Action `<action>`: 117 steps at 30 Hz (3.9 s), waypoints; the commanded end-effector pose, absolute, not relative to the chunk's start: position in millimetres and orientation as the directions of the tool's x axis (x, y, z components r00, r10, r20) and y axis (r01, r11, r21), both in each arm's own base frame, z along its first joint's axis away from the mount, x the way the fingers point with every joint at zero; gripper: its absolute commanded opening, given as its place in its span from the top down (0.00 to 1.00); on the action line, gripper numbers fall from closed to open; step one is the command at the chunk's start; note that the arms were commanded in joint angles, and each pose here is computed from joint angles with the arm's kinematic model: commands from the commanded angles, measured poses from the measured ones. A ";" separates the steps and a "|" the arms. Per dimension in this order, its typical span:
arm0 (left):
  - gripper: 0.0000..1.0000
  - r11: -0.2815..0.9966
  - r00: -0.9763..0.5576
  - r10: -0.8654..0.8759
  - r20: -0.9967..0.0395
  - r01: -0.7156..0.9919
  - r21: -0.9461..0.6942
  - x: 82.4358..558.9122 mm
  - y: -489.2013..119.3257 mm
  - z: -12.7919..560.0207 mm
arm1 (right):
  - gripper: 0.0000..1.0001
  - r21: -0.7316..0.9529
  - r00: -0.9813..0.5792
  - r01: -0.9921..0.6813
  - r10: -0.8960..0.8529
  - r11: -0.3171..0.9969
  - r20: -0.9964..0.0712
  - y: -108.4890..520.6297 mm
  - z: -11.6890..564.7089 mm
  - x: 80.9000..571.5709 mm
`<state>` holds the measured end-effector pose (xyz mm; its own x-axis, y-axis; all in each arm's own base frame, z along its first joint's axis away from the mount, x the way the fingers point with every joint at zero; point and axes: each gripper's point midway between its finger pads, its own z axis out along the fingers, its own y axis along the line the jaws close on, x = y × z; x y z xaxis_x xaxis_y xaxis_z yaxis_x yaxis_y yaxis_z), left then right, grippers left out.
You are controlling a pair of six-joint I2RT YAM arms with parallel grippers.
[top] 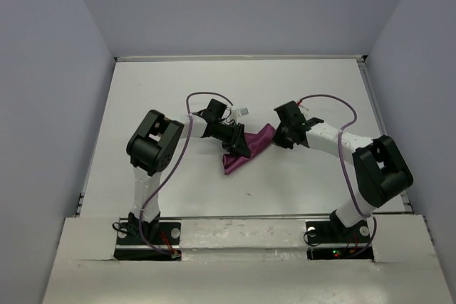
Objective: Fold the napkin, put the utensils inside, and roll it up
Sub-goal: Roll the napkin at the center of the board.
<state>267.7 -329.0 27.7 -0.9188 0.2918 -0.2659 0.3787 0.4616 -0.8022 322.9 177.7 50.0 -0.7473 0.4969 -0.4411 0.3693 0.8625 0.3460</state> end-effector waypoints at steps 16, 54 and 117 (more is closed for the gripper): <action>1.00 0.679 -0.954 0.275 -0.116 0.278 -0.679 258.8 -290.4 -41.0 | 0.99 0.429 -0.770 0.279 0.467 0.859 -0.436 220.2 59.1 368.0; 1.00 0.565 -0.990 0.134 -0.045 0.114 -0.817 264.0 -292.9 -35.8 | 0.29 0.477 -0.789 0.344 0.525 0.809 -0.321 231.8 26.0 354.5; 0.36 0.662 -0.432 0.513 -0.742 0.749 0.021 255.0 -335.3 95.5 | 0.99 0.229 -0.820 0.447 0.498 0.865 -0.282 209.0 24.6 352.2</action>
<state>243.4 -320.5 84.3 -0.5112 0.5321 -0.6749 0.7606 0.6458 -0.0669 354.4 214.4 31.3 -0.8076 0.5200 -0.2782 0.4497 0.8482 0.2800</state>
